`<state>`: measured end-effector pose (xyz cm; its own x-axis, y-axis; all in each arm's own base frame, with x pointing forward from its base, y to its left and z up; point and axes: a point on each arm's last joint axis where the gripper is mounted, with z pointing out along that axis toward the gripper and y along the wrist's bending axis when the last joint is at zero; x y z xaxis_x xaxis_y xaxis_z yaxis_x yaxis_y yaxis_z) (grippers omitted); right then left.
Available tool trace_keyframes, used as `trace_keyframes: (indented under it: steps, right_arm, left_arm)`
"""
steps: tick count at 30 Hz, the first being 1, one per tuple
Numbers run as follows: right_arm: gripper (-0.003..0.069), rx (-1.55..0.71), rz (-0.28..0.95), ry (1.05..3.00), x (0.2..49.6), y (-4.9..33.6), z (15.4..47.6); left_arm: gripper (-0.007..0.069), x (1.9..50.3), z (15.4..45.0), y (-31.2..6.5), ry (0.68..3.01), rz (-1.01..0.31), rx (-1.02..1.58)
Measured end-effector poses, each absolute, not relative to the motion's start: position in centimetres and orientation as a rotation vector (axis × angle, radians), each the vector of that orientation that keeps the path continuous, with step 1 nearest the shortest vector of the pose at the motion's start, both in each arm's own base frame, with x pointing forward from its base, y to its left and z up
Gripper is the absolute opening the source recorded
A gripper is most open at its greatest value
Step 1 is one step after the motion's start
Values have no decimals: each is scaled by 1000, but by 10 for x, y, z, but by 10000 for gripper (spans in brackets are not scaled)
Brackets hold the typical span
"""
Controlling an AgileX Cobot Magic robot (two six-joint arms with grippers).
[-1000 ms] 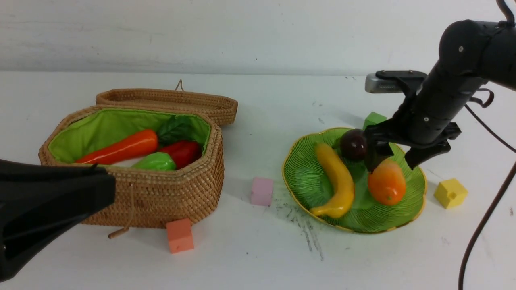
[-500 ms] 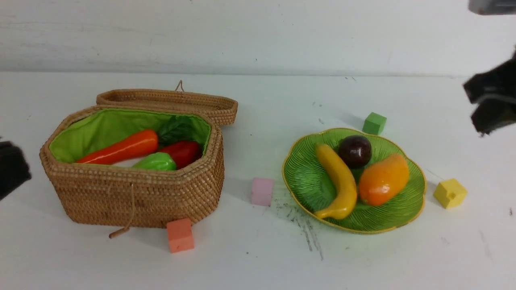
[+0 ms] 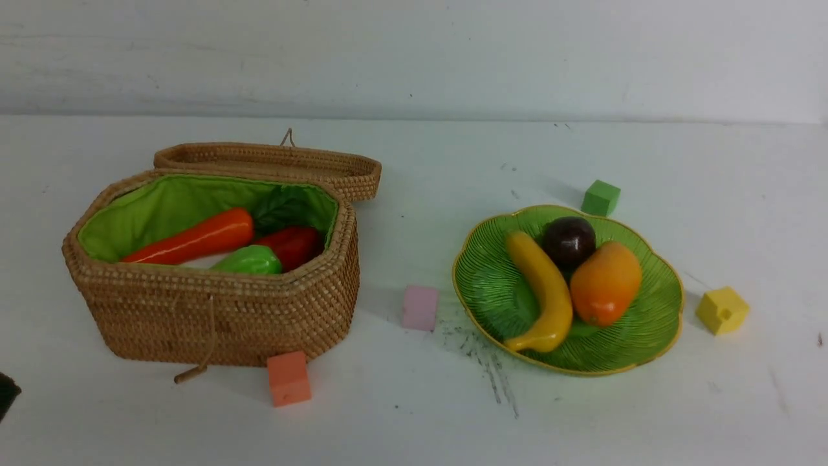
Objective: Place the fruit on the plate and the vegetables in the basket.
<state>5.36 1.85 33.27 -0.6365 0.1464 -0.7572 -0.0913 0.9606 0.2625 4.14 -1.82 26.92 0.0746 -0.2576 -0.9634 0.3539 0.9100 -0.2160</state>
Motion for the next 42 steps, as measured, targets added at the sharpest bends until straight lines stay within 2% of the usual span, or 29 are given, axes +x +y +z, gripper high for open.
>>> trace_keyframes:
  steps: [3,8,17,19,24,29,35,40,42]
  right_arm:
    - [0,70,350,2033,44,13,318]
    - [13,77,327,1912,50,11,297]
    - [25,41,209,1989,60,8,256]
    - [26,45,209,1998,61,8,253]
    - [34,13,96,1985,60,1,250]
    - [36,-8,39,1955,54,-3,240]
    - [-15,111,66,1893,57,-3,209]
    - [-18,147,66,1820,54,-3,178]
    - [-18,152,73,1811,54,-3,177]
  left_arm:
    - [-13,45,257,-18,1452,-451,72]
    - [-13,47,247,-20,1492,-454,81]
    - [-13,47,243,-22,1525,-465,99]
    - [-13,47,243,-22,1525,-465,99]
    - [-13,47,242,-22,1530,-467,102]
    - [-13,47,242,-22,1531,-467,103]
    - [-10,47,242,-22,1531,-467,103]
    - [-7,47,242,-22,1533,-469,103]
    - [-5,47,242,-22,1534,-469,104]
